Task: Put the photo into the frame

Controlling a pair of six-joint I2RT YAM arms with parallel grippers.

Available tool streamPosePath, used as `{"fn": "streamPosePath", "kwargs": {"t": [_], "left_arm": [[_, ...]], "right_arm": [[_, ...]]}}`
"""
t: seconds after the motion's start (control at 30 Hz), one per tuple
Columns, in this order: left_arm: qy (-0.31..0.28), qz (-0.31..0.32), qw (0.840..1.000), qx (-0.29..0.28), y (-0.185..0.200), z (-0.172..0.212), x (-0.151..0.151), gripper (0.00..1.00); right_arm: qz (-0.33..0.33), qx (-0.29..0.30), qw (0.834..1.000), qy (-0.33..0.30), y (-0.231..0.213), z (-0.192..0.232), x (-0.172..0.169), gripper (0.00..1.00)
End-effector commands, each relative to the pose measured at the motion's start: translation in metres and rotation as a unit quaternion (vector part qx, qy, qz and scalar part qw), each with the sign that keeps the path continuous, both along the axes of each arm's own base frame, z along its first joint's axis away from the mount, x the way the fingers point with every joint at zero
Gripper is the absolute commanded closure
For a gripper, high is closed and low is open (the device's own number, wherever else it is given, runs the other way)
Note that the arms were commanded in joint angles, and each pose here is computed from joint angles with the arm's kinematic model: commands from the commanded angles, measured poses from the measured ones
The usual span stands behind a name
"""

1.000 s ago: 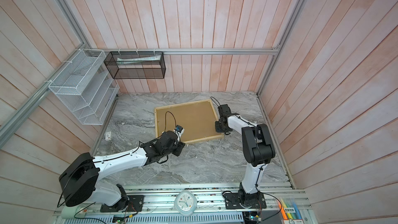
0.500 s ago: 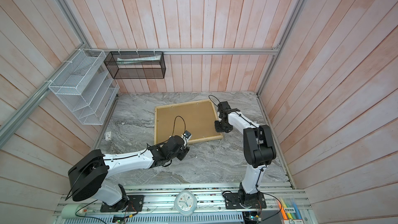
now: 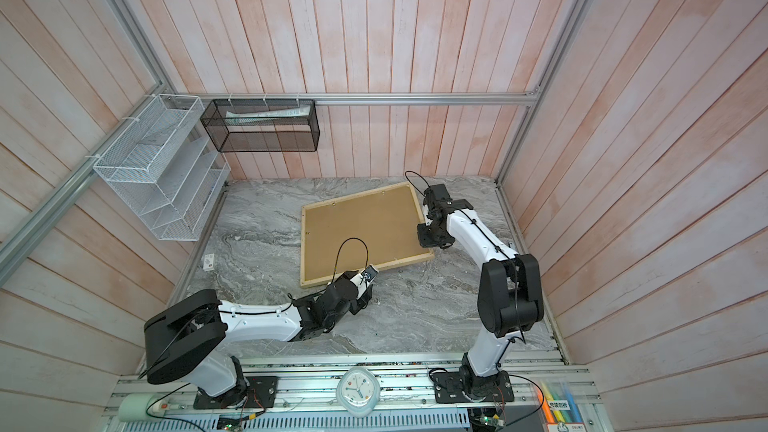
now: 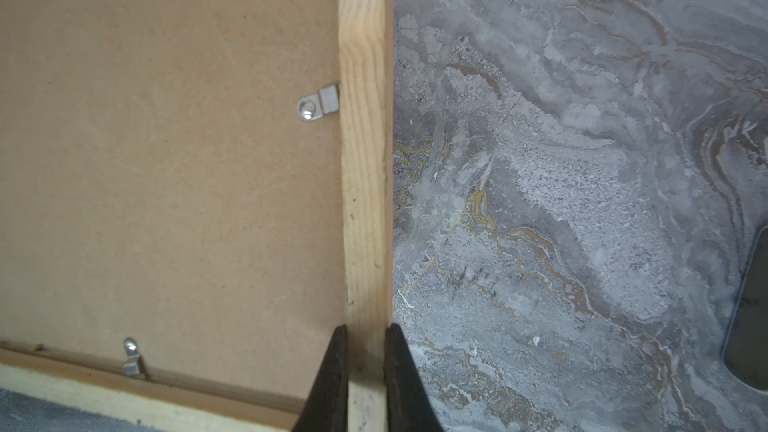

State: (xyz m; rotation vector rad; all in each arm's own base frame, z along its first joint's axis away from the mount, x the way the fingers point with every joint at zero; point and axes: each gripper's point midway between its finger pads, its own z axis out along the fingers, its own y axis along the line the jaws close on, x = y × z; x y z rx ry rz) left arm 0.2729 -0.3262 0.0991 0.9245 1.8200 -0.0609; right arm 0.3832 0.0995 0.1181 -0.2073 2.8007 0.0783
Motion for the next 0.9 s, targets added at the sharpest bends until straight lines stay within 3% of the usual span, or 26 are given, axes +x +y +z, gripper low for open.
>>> {"fn": "streamPosePath", "kwargs": {"t": [0.0,0.3,0.47,0.87], "left_arm": [[-0.05,0.008,0.999,-0.008,-0.004,0.009,0.009,0.4],[-0.078,-0.005,0.995,0.062,-0.023,-0.017,0.019,0.39],[-0.125,0.04,0.986,0.099,-0.02,-0.016,0.037,0.39],[-0.17,0.057,0.971,0.157,-0.027,-0.021,0.053,0.39]], "right_arm": [[-0.007,0.005,0.999,-0.037,-0.002,0.034,0.005,1.0],[-0.008,0.004,0.999,-0.04,-0.003,0.04,0.002,1.0],[-0.008,0.001,0.999,-0.037,-0.005,0.041,-0.001,1.0],[-0.009,0.0,0.999,-0.038,-0.007,0.044,-0.008,1.0]]}}
